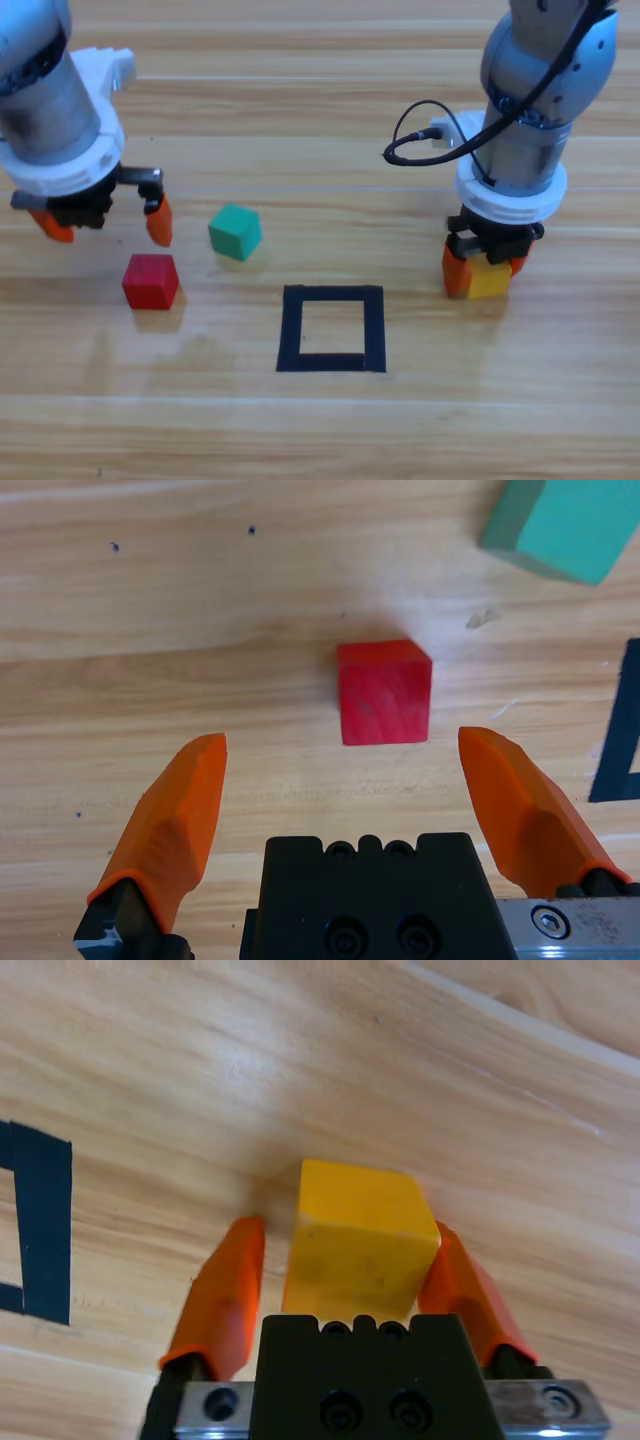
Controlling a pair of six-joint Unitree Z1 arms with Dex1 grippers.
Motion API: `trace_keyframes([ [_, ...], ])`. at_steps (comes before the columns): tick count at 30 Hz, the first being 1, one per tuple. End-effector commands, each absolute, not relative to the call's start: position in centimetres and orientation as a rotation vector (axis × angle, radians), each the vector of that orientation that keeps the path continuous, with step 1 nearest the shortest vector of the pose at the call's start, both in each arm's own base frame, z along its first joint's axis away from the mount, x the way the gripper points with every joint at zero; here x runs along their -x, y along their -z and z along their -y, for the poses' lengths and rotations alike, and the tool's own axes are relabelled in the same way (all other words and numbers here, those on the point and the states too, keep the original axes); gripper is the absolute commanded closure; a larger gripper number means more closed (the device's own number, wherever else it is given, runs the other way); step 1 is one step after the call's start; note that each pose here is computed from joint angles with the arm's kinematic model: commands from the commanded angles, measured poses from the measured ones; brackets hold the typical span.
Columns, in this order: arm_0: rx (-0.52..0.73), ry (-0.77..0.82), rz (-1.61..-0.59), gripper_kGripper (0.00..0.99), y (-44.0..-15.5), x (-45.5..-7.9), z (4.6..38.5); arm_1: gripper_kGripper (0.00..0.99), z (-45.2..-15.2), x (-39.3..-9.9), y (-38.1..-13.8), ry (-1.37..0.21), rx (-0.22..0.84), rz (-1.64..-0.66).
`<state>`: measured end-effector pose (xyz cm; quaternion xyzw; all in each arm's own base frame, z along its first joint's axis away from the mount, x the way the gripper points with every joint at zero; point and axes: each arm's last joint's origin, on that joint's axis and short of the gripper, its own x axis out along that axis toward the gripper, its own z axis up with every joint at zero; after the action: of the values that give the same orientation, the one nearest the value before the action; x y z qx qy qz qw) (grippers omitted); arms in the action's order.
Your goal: Stack the blocks in the rectangular block: red at the bottom, yellow in the middle, green on top
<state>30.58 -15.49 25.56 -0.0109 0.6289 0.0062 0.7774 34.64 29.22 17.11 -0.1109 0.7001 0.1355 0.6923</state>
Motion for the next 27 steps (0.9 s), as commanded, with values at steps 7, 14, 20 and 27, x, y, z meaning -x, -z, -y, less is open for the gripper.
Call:
trace_keyframes([
  [7, 0.031, -0.064, -1.456, 0.021, -20.7, -30.6, 15.0, 0.758, -27.8, -34.7, -16.4, -0.233, 0.282, -1.623],
  [14, 0.048, -0.050, -1.442, 0.016, -20.7, -31.0, 15.5, 0.760, -26.8, -33.6, -19.0, -0.233, 0.277, -1.580],
  [20, 0.063, -0.030, -1.422, 0.016, -21.7, -31.0, 15.8, 0.760, -26.3, -33.3, -20.6, -0.217, 0.285, -1.536],
  [27, 0.070, -0.023, -1.410, 0.016, -22.7, -30.7, 15.7, 0.760, -25.9, -32.8, -21.5, -0.213, 0.287, -1.511],
])
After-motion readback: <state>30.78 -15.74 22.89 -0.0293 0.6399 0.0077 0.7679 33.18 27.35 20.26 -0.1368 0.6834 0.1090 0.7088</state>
